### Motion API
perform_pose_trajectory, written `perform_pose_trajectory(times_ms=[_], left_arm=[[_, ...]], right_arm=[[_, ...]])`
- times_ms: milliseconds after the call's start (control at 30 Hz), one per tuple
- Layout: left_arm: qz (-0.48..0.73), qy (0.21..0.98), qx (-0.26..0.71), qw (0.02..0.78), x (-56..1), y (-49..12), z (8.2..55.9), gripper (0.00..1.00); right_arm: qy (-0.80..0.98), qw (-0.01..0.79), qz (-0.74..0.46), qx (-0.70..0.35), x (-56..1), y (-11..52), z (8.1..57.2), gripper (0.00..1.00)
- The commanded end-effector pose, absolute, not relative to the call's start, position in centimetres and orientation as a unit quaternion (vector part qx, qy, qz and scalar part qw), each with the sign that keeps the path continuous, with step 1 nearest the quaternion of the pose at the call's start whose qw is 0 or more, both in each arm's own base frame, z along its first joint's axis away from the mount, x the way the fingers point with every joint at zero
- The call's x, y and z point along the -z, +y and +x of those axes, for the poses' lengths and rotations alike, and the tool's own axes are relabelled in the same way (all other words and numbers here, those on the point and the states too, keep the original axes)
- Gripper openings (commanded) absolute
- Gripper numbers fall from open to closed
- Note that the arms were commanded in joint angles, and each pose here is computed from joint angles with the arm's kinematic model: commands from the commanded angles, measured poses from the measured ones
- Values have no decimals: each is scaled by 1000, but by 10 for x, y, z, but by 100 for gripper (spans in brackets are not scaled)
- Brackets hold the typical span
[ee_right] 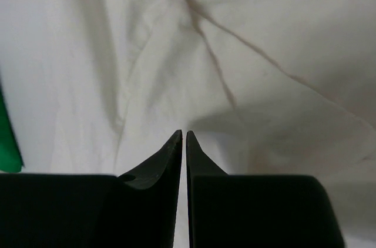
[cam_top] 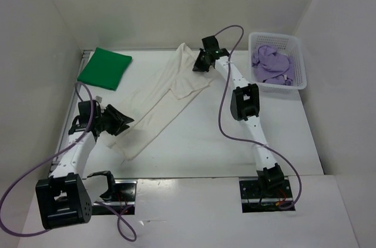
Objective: Fold and stack the t-shirts
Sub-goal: Rotate the tshirt 85 degrees
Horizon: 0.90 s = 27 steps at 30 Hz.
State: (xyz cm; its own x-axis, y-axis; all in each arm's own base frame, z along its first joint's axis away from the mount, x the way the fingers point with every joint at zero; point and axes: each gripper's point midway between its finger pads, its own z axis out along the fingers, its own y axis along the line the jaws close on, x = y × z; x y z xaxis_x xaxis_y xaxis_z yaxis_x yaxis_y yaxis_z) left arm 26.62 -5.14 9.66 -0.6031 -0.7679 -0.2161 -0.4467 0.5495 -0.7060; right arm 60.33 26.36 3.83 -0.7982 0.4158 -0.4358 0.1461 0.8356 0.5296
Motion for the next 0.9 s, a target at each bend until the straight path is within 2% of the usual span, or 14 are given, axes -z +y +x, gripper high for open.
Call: perform_pose_trajectory(times_ms=[0, 167, 267, 300, 333, 367, 433, 533, 667, 700, 733, 767, 833, 867], left_arm=[[-323, 859, 303, 256, -106, -58, 262, 50], [-295, 854, 297, 310, -136, -48, 293, 45], [-284, 849, 312, 317, -139, -50, 309, 39], [-281, 849, 316, 318, -139, -50, 316, 38], [-283, 850, 315, 312, -135, -50, 317, 35], [-280, 848, 316, 319, -139, -49, 323, 34], [-269, 855, 310, 317, -136, -47, 327, 33], [-257, 857, 303, 329, -140, -44, 333, 33], [-246, 859, 299, 336, -142, -43, 333, 33], [-244, 858, 303, 335, -143, -45, 332, 33], [-245, 860, 303, 330, -139, -45, 330, 34], [-245, 861, 307, 325, -137, -47, 329, 35], [-239, 864, 307, 319, -133, -49, 329, 36], [-239, 864, 307, 319, -133, -49, 329, 38]], right_arm=[[912, 302, 121, -250, -112, 281, 589, 11], [888, 362, 67, -277, -222, 293, 556, 35], [913, 318, 18, -253, -215, 310, 514, 43], [923, 292, -7, -252, -212, 334, 485, 41], [934, 251, -29, -252, -192, 350, 467, 24], [936, 241, -48, -250, -189, 362, 453, 14], [936, 242, -84, -244, -189, 396, 422, 2], [924, 274, -105, -244, -222, 417, 393, 2], [915, 330, -84, -217, -281, 387, 378, 6], [925, 318, -81, -189, -270, 376, 374, 6], [903, 364, -75, -216, -318, 366, 363, 6], [930, 319, -80, -167, -260, 351, 352, 9], [837, 445, -52, -313, -361, 334, 336, 22], [819, 416, -38, -393, -363, 336, 316, 36]])
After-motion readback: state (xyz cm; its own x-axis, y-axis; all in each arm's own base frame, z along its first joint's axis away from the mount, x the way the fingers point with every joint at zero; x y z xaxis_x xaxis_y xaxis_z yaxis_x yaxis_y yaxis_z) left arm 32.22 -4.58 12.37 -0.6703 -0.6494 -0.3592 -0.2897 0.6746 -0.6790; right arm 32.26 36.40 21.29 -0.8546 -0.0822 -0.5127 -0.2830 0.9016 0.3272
